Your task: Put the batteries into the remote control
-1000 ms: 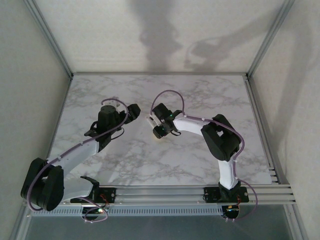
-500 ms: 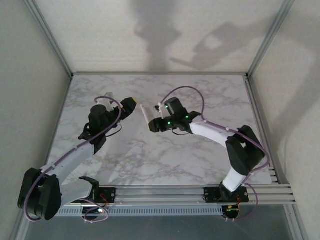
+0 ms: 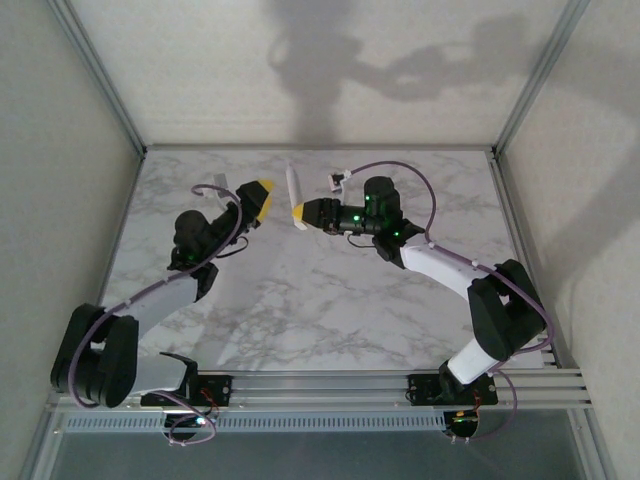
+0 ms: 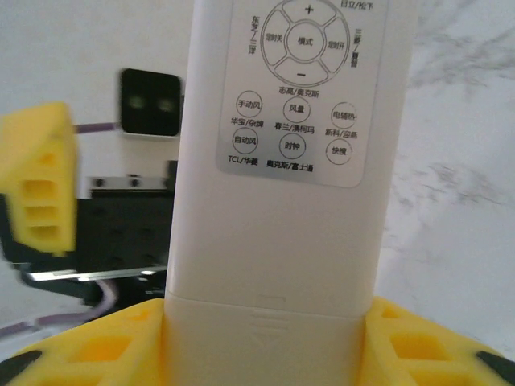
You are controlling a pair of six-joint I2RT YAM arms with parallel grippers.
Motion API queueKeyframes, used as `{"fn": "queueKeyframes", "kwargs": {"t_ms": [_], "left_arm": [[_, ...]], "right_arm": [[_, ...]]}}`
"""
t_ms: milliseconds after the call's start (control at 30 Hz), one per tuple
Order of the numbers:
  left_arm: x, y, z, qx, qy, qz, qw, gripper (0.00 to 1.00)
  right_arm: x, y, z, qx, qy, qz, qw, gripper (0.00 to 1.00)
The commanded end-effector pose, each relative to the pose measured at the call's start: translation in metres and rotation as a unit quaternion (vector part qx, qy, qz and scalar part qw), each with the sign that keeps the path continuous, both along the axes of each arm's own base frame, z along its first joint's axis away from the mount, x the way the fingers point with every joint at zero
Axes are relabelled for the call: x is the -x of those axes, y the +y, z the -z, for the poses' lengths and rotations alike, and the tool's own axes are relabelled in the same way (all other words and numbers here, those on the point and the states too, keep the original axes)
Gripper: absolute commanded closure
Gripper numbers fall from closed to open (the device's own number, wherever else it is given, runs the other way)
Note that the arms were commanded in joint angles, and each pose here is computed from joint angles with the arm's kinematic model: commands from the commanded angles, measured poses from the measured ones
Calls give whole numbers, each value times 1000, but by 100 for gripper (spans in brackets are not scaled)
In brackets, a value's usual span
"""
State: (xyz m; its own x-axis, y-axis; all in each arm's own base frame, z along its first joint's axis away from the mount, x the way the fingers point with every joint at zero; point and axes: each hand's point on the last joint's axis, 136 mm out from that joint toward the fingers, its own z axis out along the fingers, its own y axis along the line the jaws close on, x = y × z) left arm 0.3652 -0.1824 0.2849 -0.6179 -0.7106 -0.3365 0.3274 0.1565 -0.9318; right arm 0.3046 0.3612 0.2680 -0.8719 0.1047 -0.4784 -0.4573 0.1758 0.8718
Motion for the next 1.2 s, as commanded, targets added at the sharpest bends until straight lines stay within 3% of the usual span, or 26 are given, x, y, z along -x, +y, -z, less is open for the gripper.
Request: {"fn": "queueKeyframes", "kwargs": {"t_ms": [0, 167, 633, 833, 900, 1000, 1100, 1167], "left_arm": [[12, -8, -36, 55, -56, 53, 996, 2], [13, -14, -42, 90, -65, 83, 990, 3], [17, -47, -54, 95, -86, 131, 983, 13], [13, -49, -51, 100, -81, 129, 983, 32], [12, -49, -50, 96, -78, 125, 984, 34], [9, -48, -44, 79, -67, 113, 988, 41], [3, -47, -34, 51, -50, 93, 993, 44], [-1, -46, -26, 29, -37, 79, 996, 44]], "right_arm": [[11, -1, -45, -71, -27, -31, 997, 53], [13, 3, -48, -85, -19, -45, 995, 54], [22, 15, -44, -95, -7, -71, 993, 54], [24, 14, -43, -96, -6, -71, 993, 54], [25, 13, -41, -93, -4, -69, 993, 53], [24, 12, -37, -90, -1, -65, 994, 46], [20, 9, -29, -74, 6, -46, 996, 21], [16, 2, -21, -55, 8, -22, 998, 12]]}}
